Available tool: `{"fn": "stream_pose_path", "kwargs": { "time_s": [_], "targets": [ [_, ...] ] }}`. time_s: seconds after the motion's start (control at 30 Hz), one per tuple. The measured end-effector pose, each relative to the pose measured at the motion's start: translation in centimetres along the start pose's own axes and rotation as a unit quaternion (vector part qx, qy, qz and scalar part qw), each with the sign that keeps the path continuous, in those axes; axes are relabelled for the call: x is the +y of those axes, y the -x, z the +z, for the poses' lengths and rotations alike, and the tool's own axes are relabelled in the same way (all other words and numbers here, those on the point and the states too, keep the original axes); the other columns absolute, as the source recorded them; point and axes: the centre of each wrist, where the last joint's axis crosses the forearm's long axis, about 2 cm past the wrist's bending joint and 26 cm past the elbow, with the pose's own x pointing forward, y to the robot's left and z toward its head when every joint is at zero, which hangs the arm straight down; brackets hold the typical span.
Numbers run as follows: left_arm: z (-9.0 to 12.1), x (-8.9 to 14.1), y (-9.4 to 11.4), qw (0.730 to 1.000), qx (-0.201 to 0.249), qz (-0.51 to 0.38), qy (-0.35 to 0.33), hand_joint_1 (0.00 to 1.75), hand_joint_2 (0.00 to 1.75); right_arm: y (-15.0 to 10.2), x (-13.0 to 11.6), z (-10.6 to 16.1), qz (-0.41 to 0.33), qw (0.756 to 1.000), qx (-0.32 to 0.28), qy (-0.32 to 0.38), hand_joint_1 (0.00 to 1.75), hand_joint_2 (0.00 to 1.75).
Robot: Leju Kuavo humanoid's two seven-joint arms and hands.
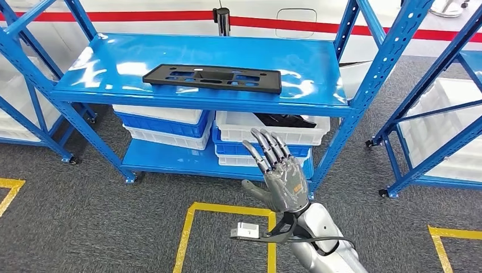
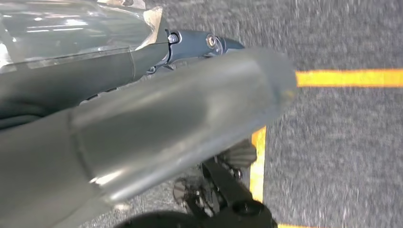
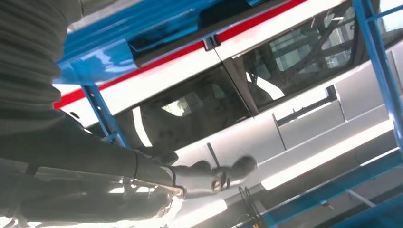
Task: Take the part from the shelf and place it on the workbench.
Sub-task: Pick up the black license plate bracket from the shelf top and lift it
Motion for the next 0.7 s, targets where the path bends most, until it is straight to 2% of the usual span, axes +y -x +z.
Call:
{"fn": "stream_pose_path", "kwargs": {
  "time_s": [0.63, 0.7],
  "targets": [
    [-0.05, -0.4, -0.12, 1.0, -0.006, -0.003, 0.01, 0.0, 0.0, 0.3, -0.01, 0.67, -0.004, 1.0, 0.016, -0.008, 0.0, 1.75],
    [-0.03, -0.39, -0.09, 1.0, -0.005, -0.003, 0.01, 0.0, 0.0, 0.26, 0.02, 0.73, -0.006, 1.0, 0.017, -0.008, 0.0, 0.87]
  ]
}}
